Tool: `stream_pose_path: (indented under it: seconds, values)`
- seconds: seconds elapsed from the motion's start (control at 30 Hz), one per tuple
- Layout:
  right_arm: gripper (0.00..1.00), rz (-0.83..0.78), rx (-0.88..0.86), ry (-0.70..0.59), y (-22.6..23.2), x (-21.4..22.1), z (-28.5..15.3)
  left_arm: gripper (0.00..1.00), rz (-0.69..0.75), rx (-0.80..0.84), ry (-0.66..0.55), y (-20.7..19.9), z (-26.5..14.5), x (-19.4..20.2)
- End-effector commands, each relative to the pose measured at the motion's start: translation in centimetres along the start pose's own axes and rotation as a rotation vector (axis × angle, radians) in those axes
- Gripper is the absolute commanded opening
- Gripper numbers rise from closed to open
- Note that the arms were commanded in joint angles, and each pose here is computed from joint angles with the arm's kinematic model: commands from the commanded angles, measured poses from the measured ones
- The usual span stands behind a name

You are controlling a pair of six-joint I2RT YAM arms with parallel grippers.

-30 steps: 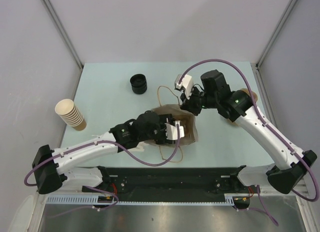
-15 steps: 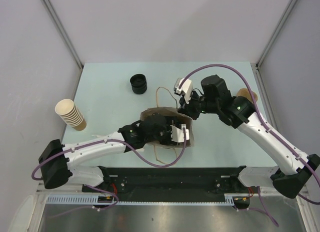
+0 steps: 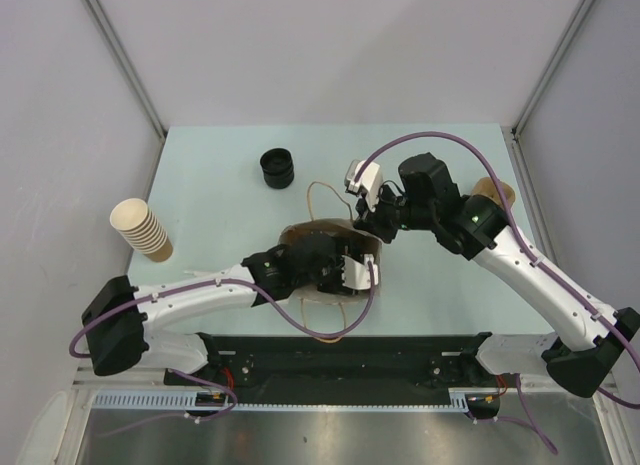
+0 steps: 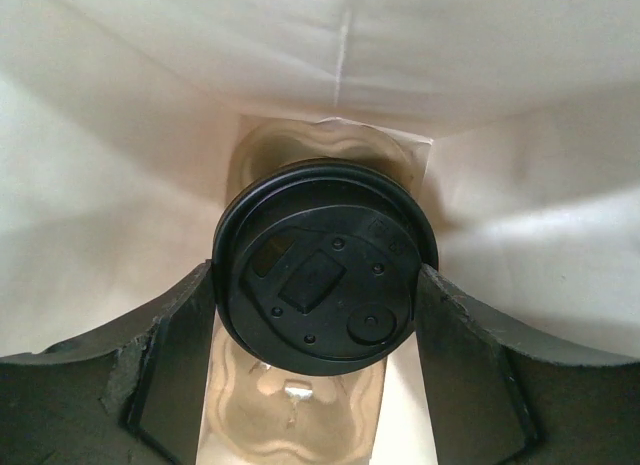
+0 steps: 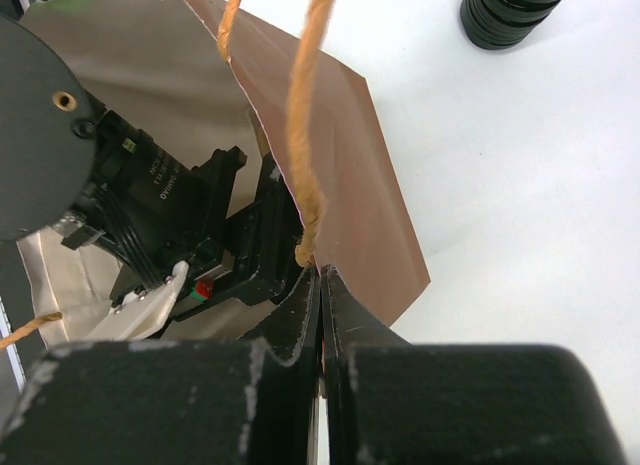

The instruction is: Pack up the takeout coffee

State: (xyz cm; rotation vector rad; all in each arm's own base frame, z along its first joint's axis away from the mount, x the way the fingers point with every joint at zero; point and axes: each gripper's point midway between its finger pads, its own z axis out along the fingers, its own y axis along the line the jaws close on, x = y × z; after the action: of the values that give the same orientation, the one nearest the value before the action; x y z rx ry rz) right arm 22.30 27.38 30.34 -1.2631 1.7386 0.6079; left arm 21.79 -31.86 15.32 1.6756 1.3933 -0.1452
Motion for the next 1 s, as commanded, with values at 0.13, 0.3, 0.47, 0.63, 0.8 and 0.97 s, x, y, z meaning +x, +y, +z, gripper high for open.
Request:
stream_pose_path:
  seconds: [0.13,0.3,0.47,0.63,0.8,0.97]
  values:
    - [0.00,-0.028,-0.019,-0.089,0.7,-2.2,-1.0,0.30,0.009,0.000,0.021,-0.3,1.0,0.6]
    - [0.00,-0.023,-0.056,-0.090,1.2,-2.1,-0.8,0.30,-0.024,0.024,0.033,-0.2,1.2,0.9]
    - [0.00,0.005,-0.092,-0.091,1.3,-2.0,-0.4,0.31,-0.056,0.054,0.066,0.0,1.8,1.7]
    - [0.00,0.042,-0.121,-0.074,0.6,-1.4,0.1,0.30,-0.080,0.107,0.070,0.0,2.4,1.9]
    - [0.00,0.093,-0.141,-0.045,-0.9,-0.8,0.9,0.29,-0.085,0.176,0.079,-0.6,3.1,2.1]
    - [0.00,0.160,-0.174,-0.015,-2.7,-0.5,1.8,0.27,-0.113,0.238,0.093,0.0,3.7,2.4]
